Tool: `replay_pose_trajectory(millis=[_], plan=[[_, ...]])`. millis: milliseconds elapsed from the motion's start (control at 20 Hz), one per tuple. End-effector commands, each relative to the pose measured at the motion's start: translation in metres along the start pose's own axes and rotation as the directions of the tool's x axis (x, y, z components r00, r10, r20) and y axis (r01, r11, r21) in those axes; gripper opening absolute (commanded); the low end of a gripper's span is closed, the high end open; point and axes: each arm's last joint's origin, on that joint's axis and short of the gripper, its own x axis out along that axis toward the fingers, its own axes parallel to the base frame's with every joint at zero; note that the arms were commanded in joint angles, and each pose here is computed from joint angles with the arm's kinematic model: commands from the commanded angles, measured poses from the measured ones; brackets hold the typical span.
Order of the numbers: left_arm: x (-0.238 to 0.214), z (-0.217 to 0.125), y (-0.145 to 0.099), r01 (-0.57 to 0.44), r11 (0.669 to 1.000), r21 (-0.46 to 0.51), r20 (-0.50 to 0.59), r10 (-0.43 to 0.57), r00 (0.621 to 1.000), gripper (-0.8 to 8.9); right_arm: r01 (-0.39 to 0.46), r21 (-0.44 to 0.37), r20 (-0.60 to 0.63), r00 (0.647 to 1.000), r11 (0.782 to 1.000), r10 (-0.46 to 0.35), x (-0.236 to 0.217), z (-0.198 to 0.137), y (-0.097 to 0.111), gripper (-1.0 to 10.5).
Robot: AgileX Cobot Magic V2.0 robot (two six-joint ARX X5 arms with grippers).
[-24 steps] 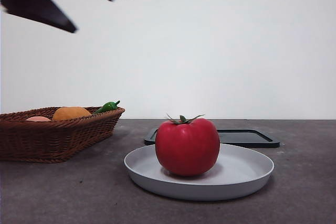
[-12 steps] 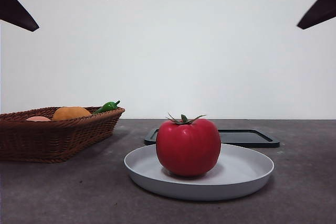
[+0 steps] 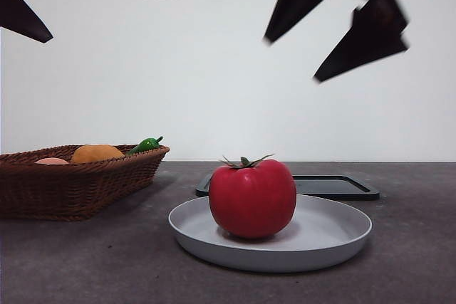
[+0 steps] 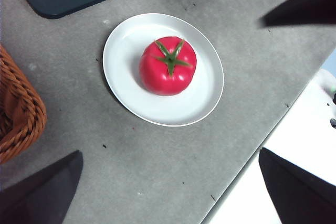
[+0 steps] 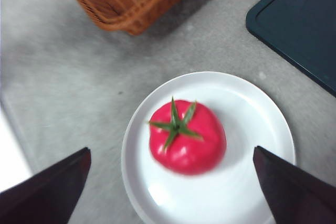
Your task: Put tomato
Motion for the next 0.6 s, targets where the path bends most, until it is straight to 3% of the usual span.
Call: replay_pose_trajectory(millis=[50, 500, 600], plan=[[-0.002, 0.004, -0.002, 0.007, 1.000, 0.018, 0.013, -0.008, 1.000, 5.58, -0.006, -0.028, -0.014, 1.000, 1.000, 0.006, 0.022, 0.007, 0.000, 5.0], [-0.002, 0.004, -0.002, 0.007, 1.000, 0.018, 0.013, -0.008, 1.000, 5.58, 0.046, -0.062, -0.125, 0.991, 0.997, -0.054, 0.098, -0.004, -0.004, 5.0], [-0.002, 0.004, -0.002, 0.007, 1.000, 0.018, 0.013, -0.008, 1.000, 5.58, 0.070, -0.070, -0.144, 0.986, 0.995, -0.079, 0.105, -0.007, -0.003, 5.6]])
